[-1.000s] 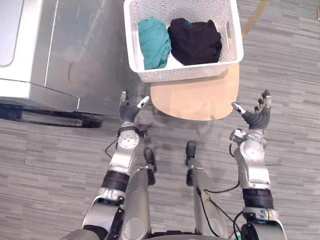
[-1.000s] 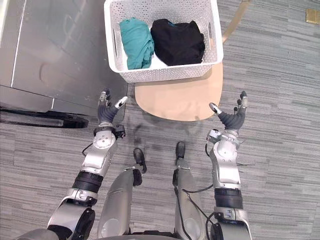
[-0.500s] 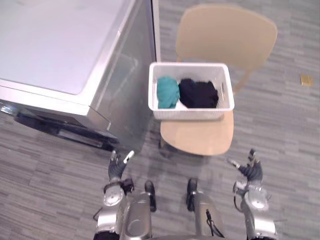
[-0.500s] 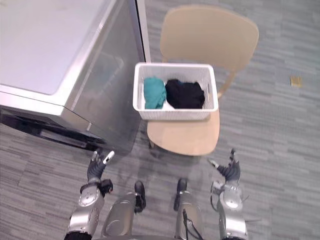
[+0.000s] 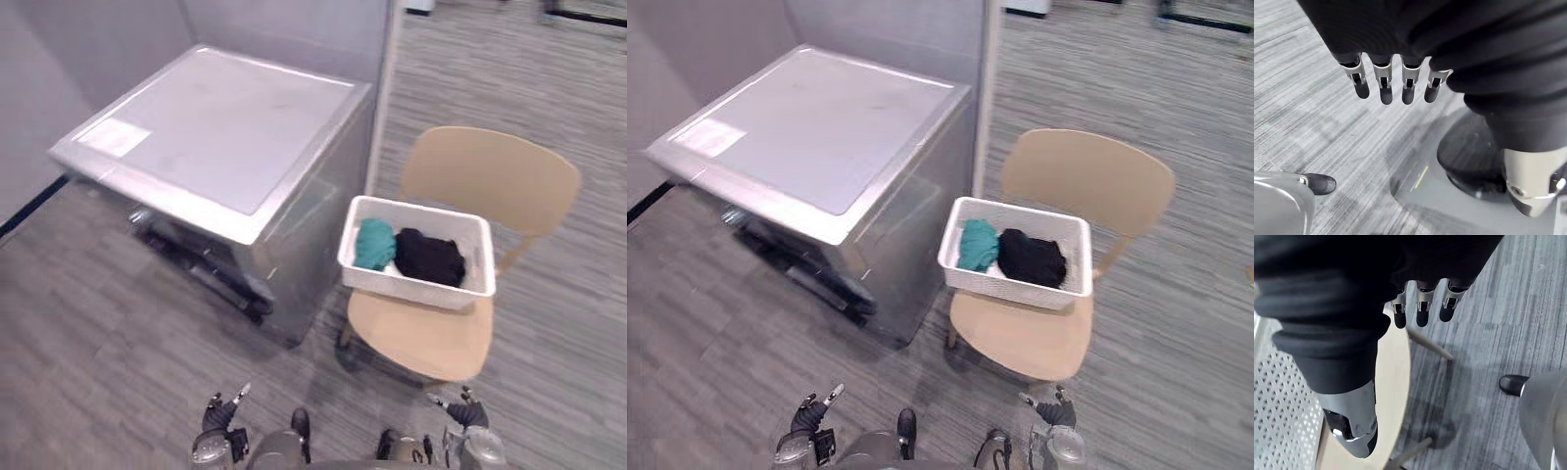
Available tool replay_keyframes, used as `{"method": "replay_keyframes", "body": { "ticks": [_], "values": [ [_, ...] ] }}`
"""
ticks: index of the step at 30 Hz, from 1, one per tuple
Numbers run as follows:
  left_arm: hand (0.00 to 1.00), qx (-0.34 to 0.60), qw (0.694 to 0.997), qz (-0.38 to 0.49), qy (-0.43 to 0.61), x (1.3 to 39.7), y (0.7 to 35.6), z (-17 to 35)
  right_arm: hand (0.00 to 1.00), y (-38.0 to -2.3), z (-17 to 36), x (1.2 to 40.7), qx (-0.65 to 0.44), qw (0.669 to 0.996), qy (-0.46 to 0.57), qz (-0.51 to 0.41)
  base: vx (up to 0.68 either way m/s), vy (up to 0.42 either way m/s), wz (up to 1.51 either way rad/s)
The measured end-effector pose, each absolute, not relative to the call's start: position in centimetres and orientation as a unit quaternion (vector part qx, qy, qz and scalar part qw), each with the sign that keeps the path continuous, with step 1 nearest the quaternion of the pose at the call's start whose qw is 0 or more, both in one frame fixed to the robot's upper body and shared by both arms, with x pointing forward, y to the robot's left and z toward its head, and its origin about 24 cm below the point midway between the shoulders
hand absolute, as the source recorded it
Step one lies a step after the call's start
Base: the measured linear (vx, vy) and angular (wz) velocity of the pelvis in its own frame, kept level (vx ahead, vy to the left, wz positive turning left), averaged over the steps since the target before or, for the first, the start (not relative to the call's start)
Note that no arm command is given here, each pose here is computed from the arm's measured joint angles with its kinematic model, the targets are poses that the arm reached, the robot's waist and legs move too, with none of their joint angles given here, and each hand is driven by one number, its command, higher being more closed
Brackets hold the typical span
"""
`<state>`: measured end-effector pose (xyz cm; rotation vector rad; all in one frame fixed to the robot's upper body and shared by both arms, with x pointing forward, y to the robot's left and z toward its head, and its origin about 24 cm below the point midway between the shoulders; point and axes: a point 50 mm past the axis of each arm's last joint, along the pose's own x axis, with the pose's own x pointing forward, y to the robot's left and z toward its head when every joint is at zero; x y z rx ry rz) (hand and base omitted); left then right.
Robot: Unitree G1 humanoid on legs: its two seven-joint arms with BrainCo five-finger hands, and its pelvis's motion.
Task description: Pick up the laundry basket with both hands and put the clothes into the washing machine.
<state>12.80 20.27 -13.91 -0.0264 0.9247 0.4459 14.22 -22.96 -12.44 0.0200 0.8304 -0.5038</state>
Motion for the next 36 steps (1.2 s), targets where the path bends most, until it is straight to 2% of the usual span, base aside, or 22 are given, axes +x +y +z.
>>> {"method": "replay_keyframes", "body": {
  "ticks": [8, 12, 16, 22, 24, 31, 36],
  "values": [
    [0.00, 0.023, 0.857, 0.200, 0.474, 10.9, 21.4, -14.6, 0.00, -21.3, -12.2, 16.5, 0.014, 0.896, 0.392, -0.210, -0.07, 0.170, 0.29],
    [0.00, 0.041, 0.860, 0.195, 0.471, 11.1, 21.8, -14.4, 0.00, -19.6, -12.3, 17.0, -0.009, 0.903, 0.397, -0.163, -0.08, 0.012, 0.25],
    [0.00, 0.036, 0.864, 0.186, 0.467, 11.6, 21.0, -14.5, 0.00, -19.6, -12.1, 17.3, -0.031, 0.908, 0.392, -0.146, 0.01, -0.093, 0.67],
    [0.00, 0.034, 0.868, 0.181, 0.461, 11.8, 20.5, -14.5, 0.00, -18.6, -9.3, 19.9, -0.056, 0.943, 0.313, -0.096, 0.10, -0.109, 0.51],
    [0.00, 0.037, 0.870, 0.177, 0.460, 11.9, 20.5, -14.4, 0.00, -17.5, -8.4, 20.7, -0.067, 0.955, 0.285, -0.051, 0.19, -0.099, 0.29],
    [0.00, 0.057, 0.873, 0.161, 0.457, 12.1, 20.7, -14.3, 0.00, -12.6, -6.7, 23.4, -0.052, 0.966, 0.243, 0.073, 0.16, -0.087, 0.37],
    [0.00, 0.057, 0.879, 0.160, 0.446, 12.5, 20.6, -14.0, 0.00, -11.7, -3.5, 27.1, -0.061, 0.980, 0.176, 0.075, 0.05, -0.071, 0.26]
  ]
}}
